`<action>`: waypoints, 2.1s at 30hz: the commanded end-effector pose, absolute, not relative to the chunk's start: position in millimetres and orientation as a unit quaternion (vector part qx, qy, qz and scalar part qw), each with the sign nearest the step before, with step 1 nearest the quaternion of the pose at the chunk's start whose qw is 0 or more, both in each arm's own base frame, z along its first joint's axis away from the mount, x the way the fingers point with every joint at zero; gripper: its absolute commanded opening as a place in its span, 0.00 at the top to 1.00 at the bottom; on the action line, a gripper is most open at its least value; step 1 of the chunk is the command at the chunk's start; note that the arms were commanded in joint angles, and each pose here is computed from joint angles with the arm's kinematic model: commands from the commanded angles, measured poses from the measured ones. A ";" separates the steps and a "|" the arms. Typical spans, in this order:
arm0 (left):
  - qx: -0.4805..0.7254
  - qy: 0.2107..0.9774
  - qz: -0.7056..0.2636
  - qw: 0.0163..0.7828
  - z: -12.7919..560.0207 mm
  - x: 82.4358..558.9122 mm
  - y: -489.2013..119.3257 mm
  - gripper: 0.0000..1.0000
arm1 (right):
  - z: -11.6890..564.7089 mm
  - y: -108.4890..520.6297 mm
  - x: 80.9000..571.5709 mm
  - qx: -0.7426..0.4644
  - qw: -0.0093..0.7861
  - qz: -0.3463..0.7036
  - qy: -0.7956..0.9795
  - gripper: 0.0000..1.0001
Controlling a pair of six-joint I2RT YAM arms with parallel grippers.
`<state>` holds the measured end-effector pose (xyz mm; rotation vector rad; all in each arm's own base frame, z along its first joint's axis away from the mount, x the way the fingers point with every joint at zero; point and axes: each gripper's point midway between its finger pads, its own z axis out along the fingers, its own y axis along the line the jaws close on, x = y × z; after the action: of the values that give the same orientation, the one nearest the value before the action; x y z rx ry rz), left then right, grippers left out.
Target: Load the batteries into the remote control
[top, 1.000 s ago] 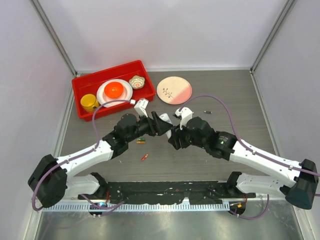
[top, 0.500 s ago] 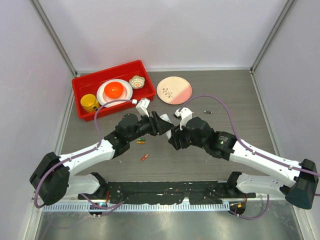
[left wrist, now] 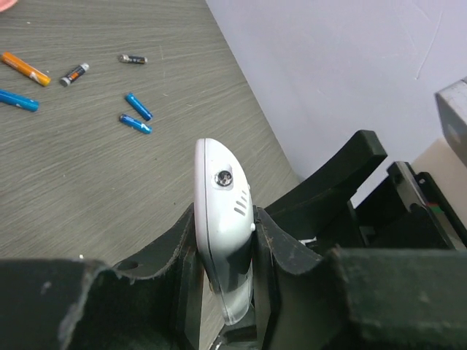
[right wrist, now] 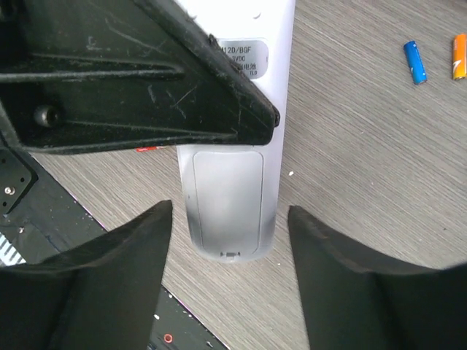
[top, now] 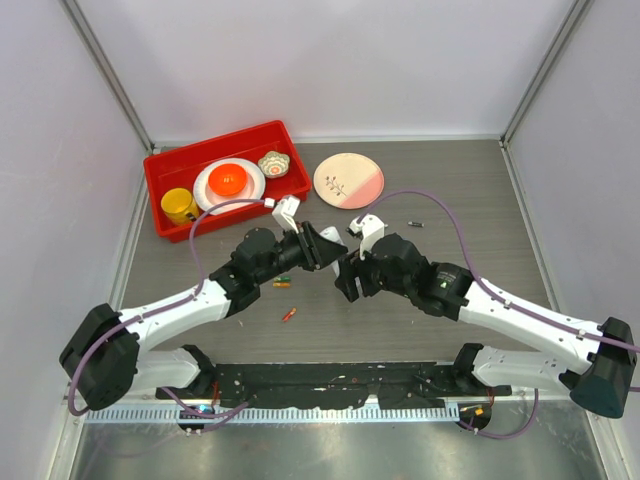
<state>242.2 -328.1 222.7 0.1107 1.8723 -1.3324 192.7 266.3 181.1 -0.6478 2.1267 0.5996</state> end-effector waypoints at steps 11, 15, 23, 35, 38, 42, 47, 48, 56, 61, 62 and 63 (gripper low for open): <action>0.001 0.699 -0.478 0.532 245.7 266.7 -288.7 1.00 | 232.6 243.2 203.8 -0.124 0.494 0.276 0.815 0.14; 0.000 0.703 -0.442 0.557 225.7 271.7 -278.1 1.00 | 220.6 236.0 208.5 -0.022 0.502 0.313 0.806 0.16; -0.041 0.681 -0.388 0.620 206.7 284.3 -258.5 1.00 | 181.6 246.9 211.8 0.041 0.467 0.354 0.810 0.21; -0.055 0.660 -0.397 0.635 177.0 287.3 -259.5 1.00 | 172.8 264.3 226.1 0.088 0.424 0.486 0.759 0.32; -0.055 0.661 -0.395 0.636 171.8 287.4 -259.2 1.00 | 165.6 267.9 229.4 0.084 0.394 0.520 0.753 0.41; -0.056 0.663 -0.387 0.638 165.8 287.5 -256.2 1.00 | 159.5 276.4 232.8 0.077 0.377 0.536 0.751 0.41; -0.053 0.670 -0.370 0.642 157.0 288.2 -253.0 1.00 | 147.1 290.6 235.3 0.063 0.353 0.544 0.758 0.42; -0.053 0.671 -0.367 0.642 155.9 288.7 -252.2 1.00 | 148.0 293.4 235.4 0.059 0.351 0.549 0.756 0.43; -0.048 0.683 -0.347 0.641 142.5 287.3 -250.1 1.00 | 130.8 305.5 242.5 0.060 0.329 0.553 0.763 0.48; -0.048 0.693 -0.335 0.637 132.5 286.7 -249.0 1.00 | 126.2 311.9 246.5 0.064 0.321 0.561 0.760 0.50; -0.049 0.693 -0.334 0.637 131.9 287.0 -248.6 1.00 | 124.8 312.4 247.4 0.066 0.320 0.562 0.760 0.50; -0.049 0.695 -0.332 0.636 129.9 286.6 -248.3 1.00 | 121.9 313.5 248.0 0.066 0.317 0.561 0.762 0.50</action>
<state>282.9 -253.3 116.5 -0.0835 1.6550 -0.7731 236.5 301.0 94.6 0.2000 2.1145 1.3878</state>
